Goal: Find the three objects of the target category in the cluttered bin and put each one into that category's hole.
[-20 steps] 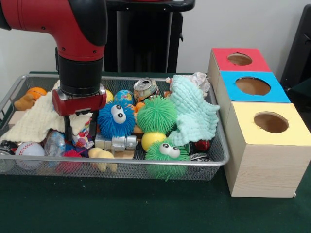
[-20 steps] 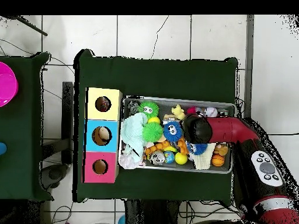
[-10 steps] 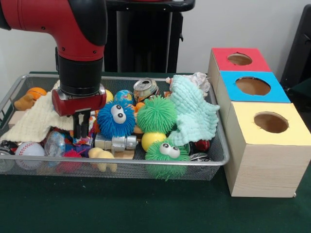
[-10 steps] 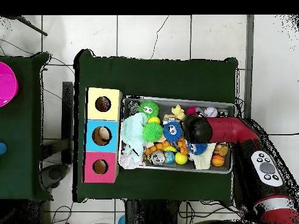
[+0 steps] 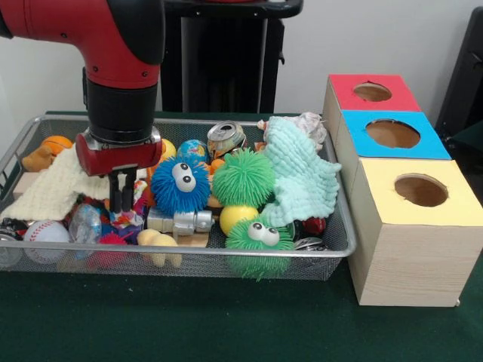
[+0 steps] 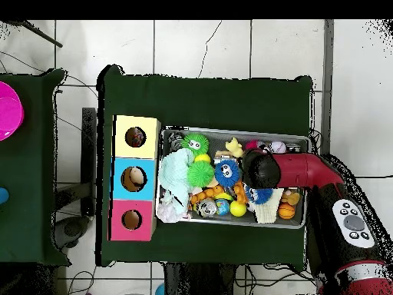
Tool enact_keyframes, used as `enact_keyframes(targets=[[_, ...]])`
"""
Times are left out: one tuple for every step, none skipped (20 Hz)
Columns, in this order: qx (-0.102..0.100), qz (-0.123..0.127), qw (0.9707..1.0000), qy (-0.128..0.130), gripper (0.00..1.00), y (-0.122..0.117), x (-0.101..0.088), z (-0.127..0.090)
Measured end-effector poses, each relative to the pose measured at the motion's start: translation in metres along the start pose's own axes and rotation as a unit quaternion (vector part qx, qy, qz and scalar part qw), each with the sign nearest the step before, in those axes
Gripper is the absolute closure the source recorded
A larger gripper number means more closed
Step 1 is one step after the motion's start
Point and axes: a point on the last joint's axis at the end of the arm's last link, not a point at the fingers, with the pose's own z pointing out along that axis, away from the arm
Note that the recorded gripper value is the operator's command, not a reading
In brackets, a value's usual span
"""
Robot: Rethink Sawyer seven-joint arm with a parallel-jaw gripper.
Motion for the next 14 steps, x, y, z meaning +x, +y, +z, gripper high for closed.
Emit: enact_keyframes(targets=[[0.001, 0.000, 1.0000, -0.001, 1.00, -0.001, -0.001, -0.002], [0.003, -0.001, 1.0000, -0.001, 1.00, -0.001, -0.002, -0.004], [0.005, -0.002, 1.0000, -0.002, 1.00, -0.002, -0.003, -0.006], [0.008, -0.004, 1.0000, -0.004, 1.00, -0.002, -0.006, -0.011], [0.011, -0.005, 0.9999, -0.005, 1.00, -0.003, -0.009, -0.016], [0.013, -0.007, 0.9999, -0.006, 1.00, -0.002, -0.013, -0.023], [0.014, -0.008, 0.9999, -0.006, 1.00, -0.002, -0.016, -0.028], [0.015, -0.009, 0.9998, -0.005, 1.00, 0.000, -0.021, -0.037], [0.017, -0.011, 0.9998, -0.004, 1.00, 0.001, -0.025, -0.045], [0.017, -0.011, 0.9998, -0.004, 1.00, 0.001, -0.027, -0.048], [0.019, -0.012, 0.9997, -0.003, 1.00, 0.002, -0.032, -0.055], [0.021, -0.014, 0.9997, -0.002, 1.00, 0.003, -0.039, -0.067], [0.021, -0.014, 0.9997, -0.001, 1.00, 0.003, -0.042, -0.070], [0.022, -0.013, 0.9997, -0.001, 1.00, 0.003, -0.044, -0.074]])
